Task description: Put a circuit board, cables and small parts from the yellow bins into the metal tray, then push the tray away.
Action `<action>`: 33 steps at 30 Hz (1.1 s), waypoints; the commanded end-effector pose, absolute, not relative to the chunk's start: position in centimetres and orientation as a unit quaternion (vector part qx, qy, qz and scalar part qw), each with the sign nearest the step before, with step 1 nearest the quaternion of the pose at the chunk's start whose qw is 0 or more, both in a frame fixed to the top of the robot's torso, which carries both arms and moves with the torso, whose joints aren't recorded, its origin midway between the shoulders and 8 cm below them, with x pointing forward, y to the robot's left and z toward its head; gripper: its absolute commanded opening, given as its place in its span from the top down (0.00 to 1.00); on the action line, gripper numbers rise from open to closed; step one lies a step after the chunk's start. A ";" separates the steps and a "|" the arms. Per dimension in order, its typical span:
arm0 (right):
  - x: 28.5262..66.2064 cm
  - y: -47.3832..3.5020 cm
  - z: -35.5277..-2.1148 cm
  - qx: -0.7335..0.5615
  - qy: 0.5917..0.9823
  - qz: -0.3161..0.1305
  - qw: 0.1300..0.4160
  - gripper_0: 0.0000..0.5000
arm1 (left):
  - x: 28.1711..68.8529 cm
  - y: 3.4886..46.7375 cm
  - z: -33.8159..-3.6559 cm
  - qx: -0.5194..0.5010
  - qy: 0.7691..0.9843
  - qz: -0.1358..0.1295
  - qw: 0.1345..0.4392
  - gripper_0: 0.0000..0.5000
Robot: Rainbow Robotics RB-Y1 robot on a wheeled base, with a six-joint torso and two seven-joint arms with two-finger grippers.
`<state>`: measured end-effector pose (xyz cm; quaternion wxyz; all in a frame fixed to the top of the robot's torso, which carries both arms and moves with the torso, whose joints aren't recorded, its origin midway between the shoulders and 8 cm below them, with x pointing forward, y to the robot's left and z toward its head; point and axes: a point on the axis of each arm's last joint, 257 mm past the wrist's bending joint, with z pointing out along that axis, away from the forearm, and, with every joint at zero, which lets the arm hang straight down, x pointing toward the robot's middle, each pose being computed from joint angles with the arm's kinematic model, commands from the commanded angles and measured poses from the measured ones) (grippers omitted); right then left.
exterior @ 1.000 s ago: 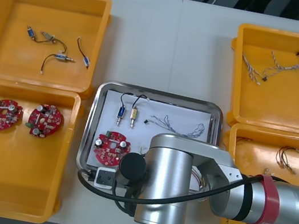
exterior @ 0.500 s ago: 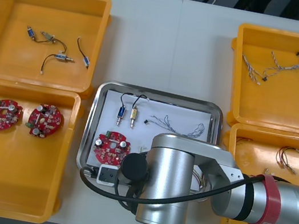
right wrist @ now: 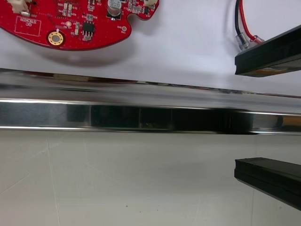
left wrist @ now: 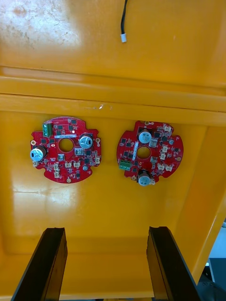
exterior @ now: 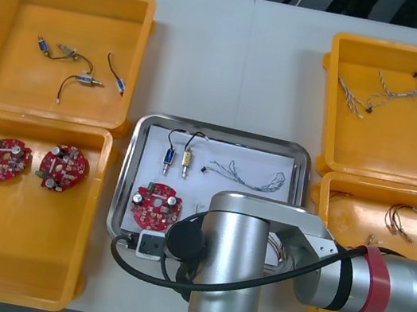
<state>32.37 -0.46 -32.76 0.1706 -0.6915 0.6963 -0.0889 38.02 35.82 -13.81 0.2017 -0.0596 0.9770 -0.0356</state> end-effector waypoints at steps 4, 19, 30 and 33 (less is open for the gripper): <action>33.0 -0.4 -32.5 -0.685 0.697 -0.102 0.187 0.00 | 37.7 37.3 -12.2 -0.028 0.976 -0.004 0.216 0.00; 32.7 0.0 -33.1 -0.674 0.703 -0.107 0.199 0.00 | 37.7 37.3 -12.2 -0.028 0.976 -0.004 0.216 0.00; 32.6 -0.1 -33.1 -0.674 0.703 -0.111 0.198 0.00 | 37.7 37.3 -12.2 -0.028 0.976 -0.004 0.216 0.00; 32.6 -0.1 -33.1 -0.674 0.703 -0.110 0.198 0.08 | 37.7 37.3 -12.2 -0.028 0.976 -0.004 0.216 0.00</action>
